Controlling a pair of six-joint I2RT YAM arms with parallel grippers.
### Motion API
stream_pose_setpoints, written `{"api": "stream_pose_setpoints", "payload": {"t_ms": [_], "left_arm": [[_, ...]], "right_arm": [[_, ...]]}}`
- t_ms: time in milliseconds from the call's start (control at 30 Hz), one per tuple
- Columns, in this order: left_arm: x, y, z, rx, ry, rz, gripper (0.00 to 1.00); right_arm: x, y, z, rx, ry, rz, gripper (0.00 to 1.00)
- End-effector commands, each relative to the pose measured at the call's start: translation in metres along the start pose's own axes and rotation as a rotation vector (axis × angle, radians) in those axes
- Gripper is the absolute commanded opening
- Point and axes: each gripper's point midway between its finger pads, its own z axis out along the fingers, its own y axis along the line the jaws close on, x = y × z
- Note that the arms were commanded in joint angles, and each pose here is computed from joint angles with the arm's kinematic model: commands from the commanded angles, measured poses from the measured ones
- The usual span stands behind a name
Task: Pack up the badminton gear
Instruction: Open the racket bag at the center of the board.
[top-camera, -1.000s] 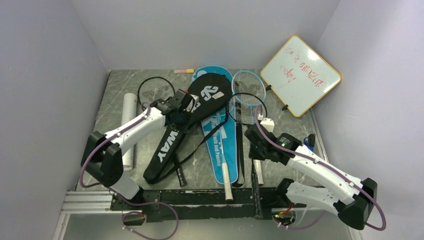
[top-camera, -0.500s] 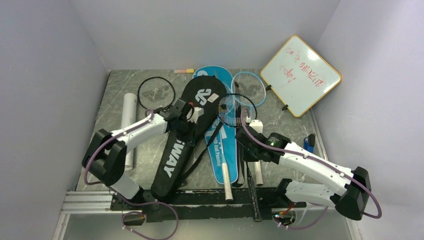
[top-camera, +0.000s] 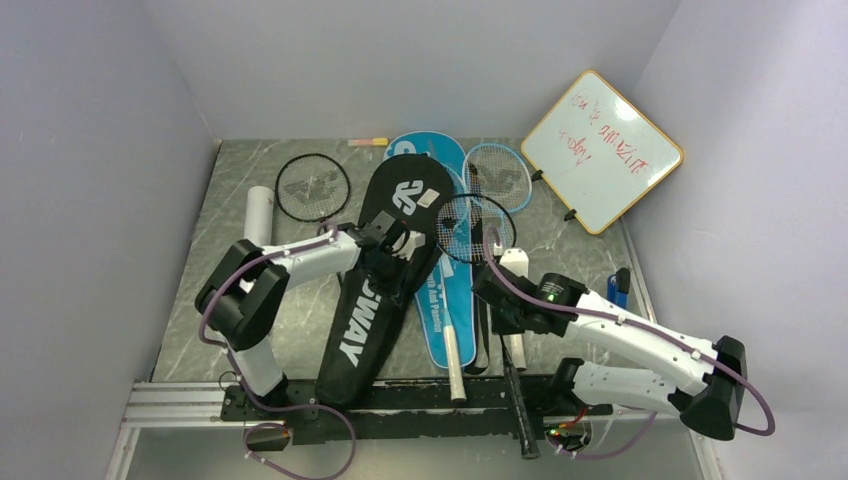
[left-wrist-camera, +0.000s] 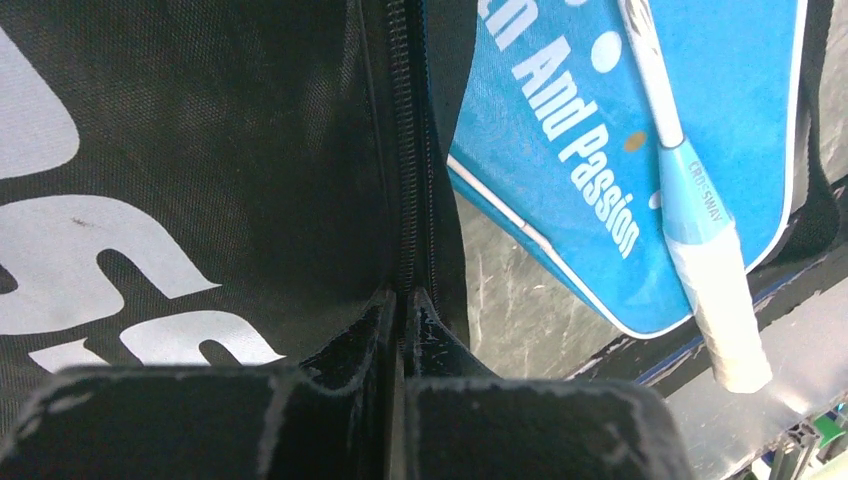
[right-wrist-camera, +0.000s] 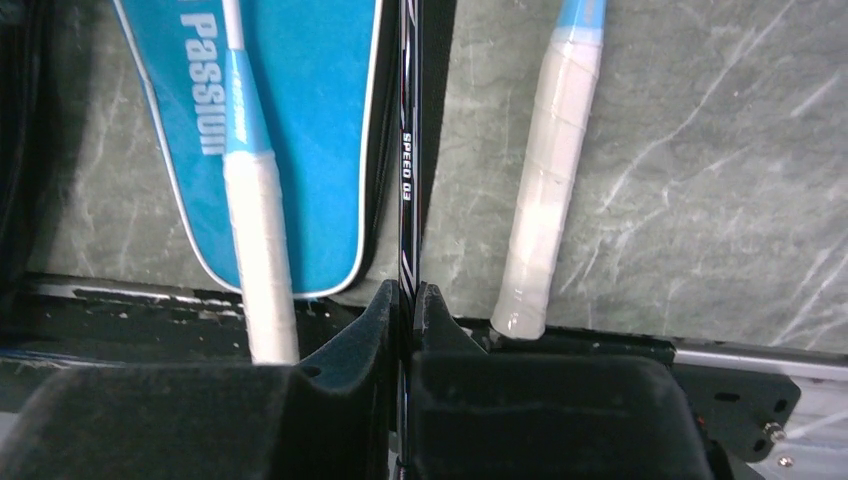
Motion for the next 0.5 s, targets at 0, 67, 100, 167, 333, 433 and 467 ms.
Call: {"api": "stream_pose_setpoints", "payload": {"t_ms": [0,67,100,167,333,433,467], "left_arm": [[-0.038,-0.009,-0.011,-0.004,-0.116,0.005,0.05],[-0.048,-0.011,-0.016,0.014,-0.148,-0.007,0.05],[-0.053,-0.012,-0.018,0.029,-0.162,-0.013,0.05],[-0.062,-0.011,-0.023,0.061,-0.183,-0.040,0.05],[-0.081,-0.007,-0.040,0.099,-0.231,-0.063,0.05],[-0.085,-0.005,-0.048,0.098,-0.231,-0.062,0.05],[-0.086,-0.004,-0.051,0.099,-0.236,-0.061,0.05]], "right_arm": [[0.008,-0.011,-0.018,0.026,0.024,-0.010,0.00],[0.010,-0.013,-0.022,0.025,0.023,-0.014,0.00],[0.010,-0.012,-0.023,0.018,0.020,-0.016,0.00],[0.007,-0.010,-0.026,0.000,0.008,-0.012,0.00],[0.002,0.006,-0.028,-0.075,-0.006,-0.036,0.00],[0.001,0.013,-0.026,-0.091,-0.002,-0.058,0.00],[0.002,0.014,-0.026,-0.091,0.000,-0.065,0.00]]}}
